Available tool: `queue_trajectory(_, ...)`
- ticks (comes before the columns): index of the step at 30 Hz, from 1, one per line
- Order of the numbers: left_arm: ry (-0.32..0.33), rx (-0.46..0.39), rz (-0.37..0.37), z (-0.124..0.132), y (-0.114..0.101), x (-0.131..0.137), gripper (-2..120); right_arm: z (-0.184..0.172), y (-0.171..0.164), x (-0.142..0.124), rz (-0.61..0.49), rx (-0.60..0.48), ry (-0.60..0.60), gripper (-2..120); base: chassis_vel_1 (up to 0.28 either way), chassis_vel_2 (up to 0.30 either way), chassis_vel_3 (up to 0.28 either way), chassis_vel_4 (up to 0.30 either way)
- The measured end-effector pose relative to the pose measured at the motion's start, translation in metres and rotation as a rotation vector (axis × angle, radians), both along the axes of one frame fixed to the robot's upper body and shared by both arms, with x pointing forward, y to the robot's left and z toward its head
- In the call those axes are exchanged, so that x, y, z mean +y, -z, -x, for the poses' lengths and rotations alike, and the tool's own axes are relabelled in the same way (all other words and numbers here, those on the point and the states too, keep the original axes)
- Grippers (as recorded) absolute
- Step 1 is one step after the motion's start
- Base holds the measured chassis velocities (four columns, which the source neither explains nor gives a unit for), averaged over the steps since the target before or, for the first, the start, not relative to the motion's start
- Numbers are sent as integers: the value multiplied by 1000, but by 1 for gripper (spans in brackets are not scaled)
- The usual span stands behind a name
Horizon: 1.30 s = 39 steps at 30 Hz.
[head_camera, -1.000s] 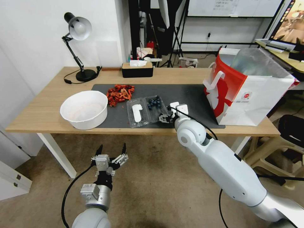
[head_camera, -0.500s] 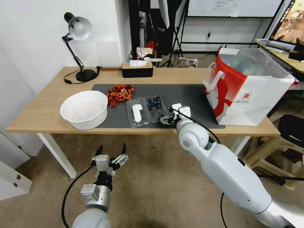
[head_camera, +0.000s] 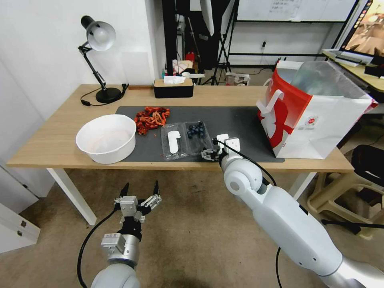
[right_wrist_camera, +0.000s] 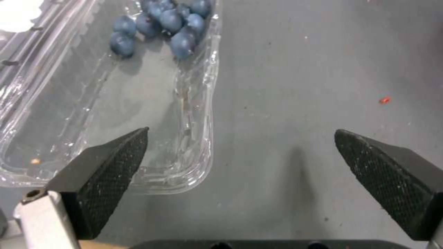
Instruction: Close the takeout container lid, then place the container into the takeout bag.
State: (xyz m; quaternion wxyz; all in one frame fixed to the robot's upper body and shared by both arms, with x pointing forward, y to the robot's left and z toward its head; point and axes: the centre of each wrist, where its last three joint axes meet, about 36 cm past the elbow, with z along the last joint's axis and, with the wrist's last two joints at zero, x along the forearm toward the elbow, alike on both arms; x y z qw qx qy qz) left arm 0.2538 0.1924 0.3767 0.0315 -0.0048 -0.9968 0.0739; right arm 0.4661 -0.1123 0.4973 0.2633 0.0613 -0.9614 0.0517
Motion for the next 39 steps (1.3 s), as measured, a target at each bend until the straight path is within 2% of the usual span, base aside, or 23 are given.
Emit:
queue_trajectory(14, -9, -6, -2, 0, 1, 1, 100, 3, 0, 11, -18, 12, -5, 100, 0, 0, 0, 0)
queue_trajectory(25, -13, -8, -1, -1, 1, 1, 100, 4, -4, 7, -10, -17, -1, 100, 0, 0, 0, 0)
queue_trajectory(31, -12, -13, -1, -2, 1, 1, 100, 12, -17, -10, -60, -132, -12, 100, 0, 0, 0, 0)
queue_trajectory(32, -12, -14, 0, -2, 0, 1, 100, 18, -18, -18, -86, -204, -19, 100, 0, 0, 0, 0)
queue_trajectory(33, -12, -14, 0, -2, 0, 1, 100, 18, -18, -18, -86, -204, -19, 100, 0, 0, 0, 0)
queue_trajectory(36, -11, -16, 4, -2, -1, 1, 100, 36, -6, -42, -135, -381, -38, 100, 0, 0, 0, 0)
queue_trajectory(37, -11, -16, 4, -2, -1, 1, 100, 36, -6, -42, -135, -381, -38, 100, 0, 0, 0, 0)
queue_trajectory(39, -11, -19, 8, -2, -2, 1, 100, 49, 11, -64, -138, -516, -63, 100, 0, 0, 0, 0)
